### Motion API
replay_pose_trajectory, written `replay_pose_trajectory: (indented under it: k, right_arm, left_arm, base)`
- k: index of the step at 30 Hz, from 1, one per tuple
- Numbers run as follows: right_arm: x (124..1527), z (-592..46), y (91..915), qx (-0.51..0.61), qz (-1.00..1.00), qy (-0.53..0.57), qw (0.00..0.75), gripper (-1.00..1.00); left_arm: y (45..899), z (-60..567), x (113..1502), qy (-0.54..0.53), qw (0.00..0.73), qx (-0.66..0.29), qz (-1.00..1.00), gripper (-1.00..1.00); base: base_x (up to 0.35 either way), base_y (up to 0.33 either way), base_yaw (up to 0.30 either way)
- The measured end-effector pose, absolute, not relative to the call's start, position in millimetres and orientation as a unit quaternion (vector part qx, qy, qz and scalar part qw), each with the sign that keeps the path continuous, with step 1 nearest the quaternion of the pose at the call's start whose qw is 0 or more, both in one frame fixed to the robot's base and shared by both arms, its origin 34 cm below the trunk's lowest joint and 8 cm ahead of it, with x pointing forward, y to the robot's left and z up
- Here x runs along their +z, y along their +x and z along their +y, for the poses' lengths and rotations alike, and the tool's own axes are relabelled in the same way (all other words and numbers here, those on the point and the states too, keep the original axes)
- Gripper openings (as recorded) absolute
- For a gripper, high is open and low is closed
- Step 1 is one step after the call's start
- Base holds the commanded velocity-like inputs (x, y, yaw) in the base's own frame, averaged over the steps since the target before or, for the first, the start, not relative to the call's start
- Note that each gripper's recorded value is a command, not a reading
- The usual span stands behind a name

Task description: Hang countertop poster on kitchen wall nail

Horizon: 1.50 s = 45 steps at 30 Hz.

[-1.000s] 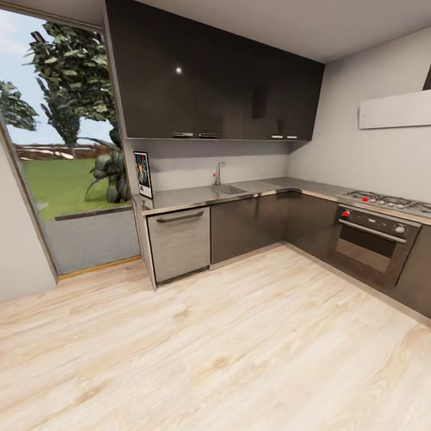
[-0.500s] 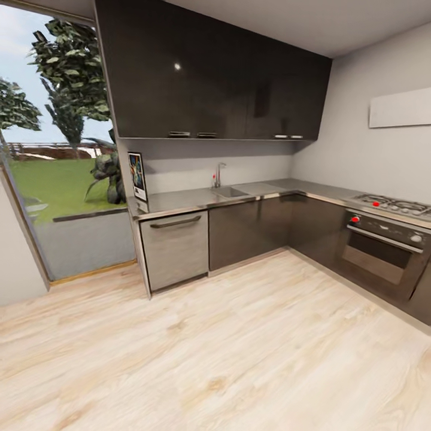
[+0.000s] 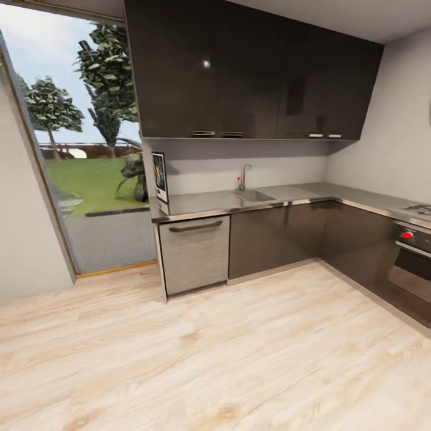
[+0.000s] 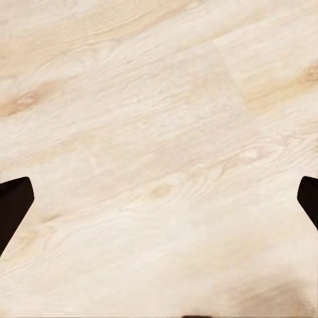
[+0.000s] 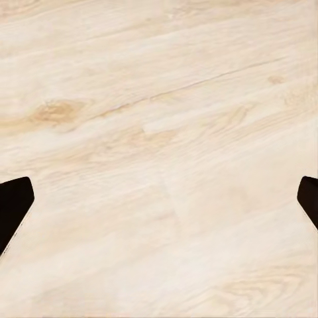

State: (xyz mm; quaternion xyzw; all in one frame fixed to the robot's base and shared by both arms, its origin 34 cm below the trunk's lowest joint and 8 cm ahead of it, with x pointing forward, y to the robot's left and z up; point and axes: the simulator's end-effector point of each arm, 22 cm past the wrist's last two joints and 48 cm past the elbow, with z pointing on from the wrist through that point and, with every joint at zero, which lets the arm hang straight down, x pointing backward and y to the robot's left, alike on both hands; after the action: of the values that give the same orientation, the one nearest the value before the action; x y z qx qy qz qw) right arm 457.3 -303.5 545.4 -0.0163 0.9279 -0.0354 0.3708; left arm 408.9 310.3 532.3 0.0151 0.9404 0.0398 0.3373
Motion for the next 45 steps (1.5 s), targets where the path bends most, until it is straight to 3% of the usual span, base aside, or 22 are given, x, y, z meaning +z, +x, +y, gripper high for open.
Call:
replay_pose_trajectory:
  k: [11, 31, 32, 35, 37, 39, 40, 41, 45]
  right_arm:
    - [545.4, -303.5, 457.3, -0.035, 0.928, -0.016, 0.371, 1.00]
    - [545.6, -303.4, 457.7, -0.036, 0.928, -0.018, 0.371, 1.00]
    - [546.4, -305.5, 458.9, -0.037, 0.927, -0.016, 0.372, 1.00]
    - [553.8, -319.1, 465.7, -0.046, 0.920, -0.010, 0.388, 1.00]
    - [561.1, -328.7, 471.4, -0.052, 0.912, -0.004, 0.406, 1.00]
    - [565.2, -334.2, 474.4, -0.056, 0.908, 0.000, 0.416, 1.00]
    - [580.9, -378.4, 480.4, -0.085, 0.892, 0.049, 0.441, 1.00]
    - [584.7, -388.5, 481.4, -0.092, 0.889, 0.057, 0.445, 1.00]
    - [600.1, -418.4, 487.0, -0.112, 0.876, 0.086, 0.461, 1.00]
  left_arm:
    - [408.9, 310.6, 532.3, 0.015, 0.337, 0.040, 0.940, 1.00]
    - [410.8, 315.3, 534.1, 0.016, 0.341, 0.043, 0.939, 1.00]
    - [443.1, 315.6, 562.6, 0.018, 0.409, 0.043, 0.911, 1.00]
    - [519.8, 309.7, 647.0, 0.019, 0.507, 0.041, 0.861, 1.00]
    - [585.8, 294.4, 775.9, 0.023, 0.600, 0.035, 0.799, 1.00]
    - [588.8, 287.7, 785.6, 0.019, 0.590, 0.031, 0.807, 1.00]
    - [612.6, 258.1, 819.0, -0.031, 0.580, 0.005, 0.814, 1.00]
    - [664.8, 251.2, 911.2, -0.036, 0.653, -0.004, 0.756, 1.00]
    - [710.4, 245.0, 973.9, -0.091, 0.653, 0.006, 0.752, 1.00]
  base:
    - [0.333, -0.088, 0.241]
    - [0.315, -0.066, 0.010]
    - [0.036, -0.002, 0.000]
    - [0.012, -0.001, 0.000]
    - [0.004, 0.000, 0.000]
    - [0.001, 0.000, 0.000]
    - [0.000, 0.000, 0.000]
    - [0.000, 0.000, 0.000]
    - [0.000, 0.000, 0.000]
